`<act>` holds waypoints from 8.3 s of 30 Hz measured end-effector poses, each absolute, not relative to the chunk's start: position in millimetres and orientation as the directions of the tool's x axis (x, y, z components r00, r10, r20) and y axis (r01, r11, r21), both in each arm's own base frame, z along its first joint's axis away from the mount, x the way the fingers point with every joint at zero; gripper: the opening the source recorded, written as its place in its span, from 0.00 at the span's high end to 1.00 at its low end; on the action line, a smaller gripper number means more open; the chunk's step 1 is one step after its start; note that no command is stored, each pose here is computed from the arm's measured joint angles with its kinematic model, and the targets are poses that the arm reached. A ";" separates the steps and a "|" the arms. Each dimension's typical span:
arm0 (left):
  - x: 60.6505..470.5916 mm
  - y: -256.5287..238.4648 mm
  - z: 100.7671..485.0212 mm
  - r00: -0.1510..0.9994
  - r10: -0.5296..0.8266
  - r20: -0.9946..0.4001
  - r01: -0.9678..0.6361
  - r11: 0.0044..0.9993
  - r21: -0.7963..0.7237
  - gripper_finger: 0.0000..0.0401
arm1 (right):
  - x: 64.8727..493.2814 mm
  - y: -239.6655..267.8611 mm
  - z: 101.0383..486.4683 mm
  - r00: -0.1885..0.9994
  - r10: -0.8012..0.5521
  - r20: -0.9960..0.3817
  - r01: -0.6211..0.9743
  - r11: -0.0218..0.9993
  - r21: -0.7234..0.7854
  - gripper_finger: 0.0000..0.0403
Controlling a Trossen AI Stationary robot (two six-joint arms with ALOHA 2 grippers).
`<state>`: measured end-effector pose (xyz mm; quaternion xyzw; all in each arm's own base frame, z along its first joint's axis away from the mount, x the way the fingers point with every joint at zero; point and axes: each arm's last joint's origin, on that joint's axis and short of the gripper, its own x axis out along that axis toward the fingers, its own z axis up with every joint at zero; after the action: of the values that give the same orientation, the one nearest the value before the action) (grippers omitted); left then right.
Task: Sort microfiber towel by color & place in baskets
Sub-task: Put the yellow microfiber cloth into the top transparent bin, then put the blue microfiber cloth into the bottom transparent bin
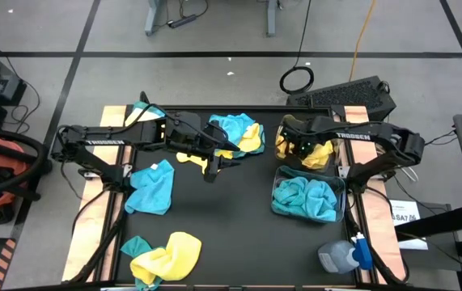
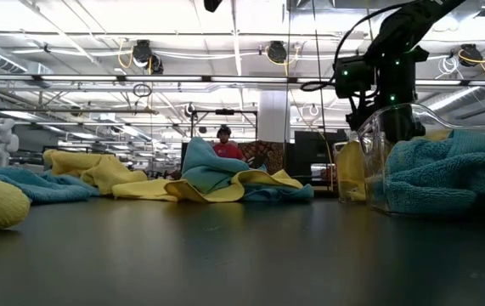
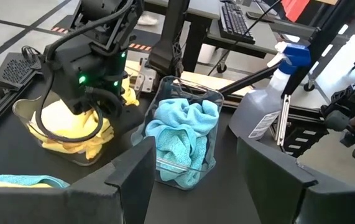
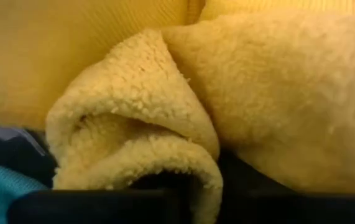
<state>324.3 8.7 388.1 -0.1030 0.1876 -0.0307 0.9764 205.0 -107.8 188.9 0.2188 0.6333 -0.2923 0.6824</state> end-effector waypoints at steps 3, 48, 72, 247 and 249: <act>324.3 8.7 388.1 0.928 -0.099 -0.360 0.022 0.977 -0.212 0.42 | 201.1 -105.7 196.1 0.047 -0.131 -0.990 0.678 0.732 -0.065 0.82; 319.1 65.3 391.3 0.938 0.110 -0.329 -0.181 0.964 -0.194 0.42 | 136.8 -59.6 314.7 0.820 -0.079 -0.567 0.383 0.812 0.441 0.40; 319.2 66.0 391.3 0.936 0.128 -0.327 -0.195 0.964 -0.181 0.42 | 150.6 -49.8 366.8 0.988 0.144 -0.053 -0.098 0.861 0.500 0.40; 274.9 34.9 319.2 0.421 0.055 -0.905 -0.218 0.975 -0.043 0.42 | 269.8 -17.6 292.1 0.917 0.240 -0.319 -0.131 0.936 0.328 0.40; 274.1 31.0 313.6 0.407 0.048 -0.912 -0.225 0.973 -0.050 0.42 | 272.7 -13.2 289.1 0.910 0.255 -0.327 -0.143 0.933 0.330 0.40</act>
<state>274.1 31.0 313.6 -0.0826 0.5386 0.0817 0.8345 272.7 -13.2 289.1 0.1512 0.1855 0.1032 0.9654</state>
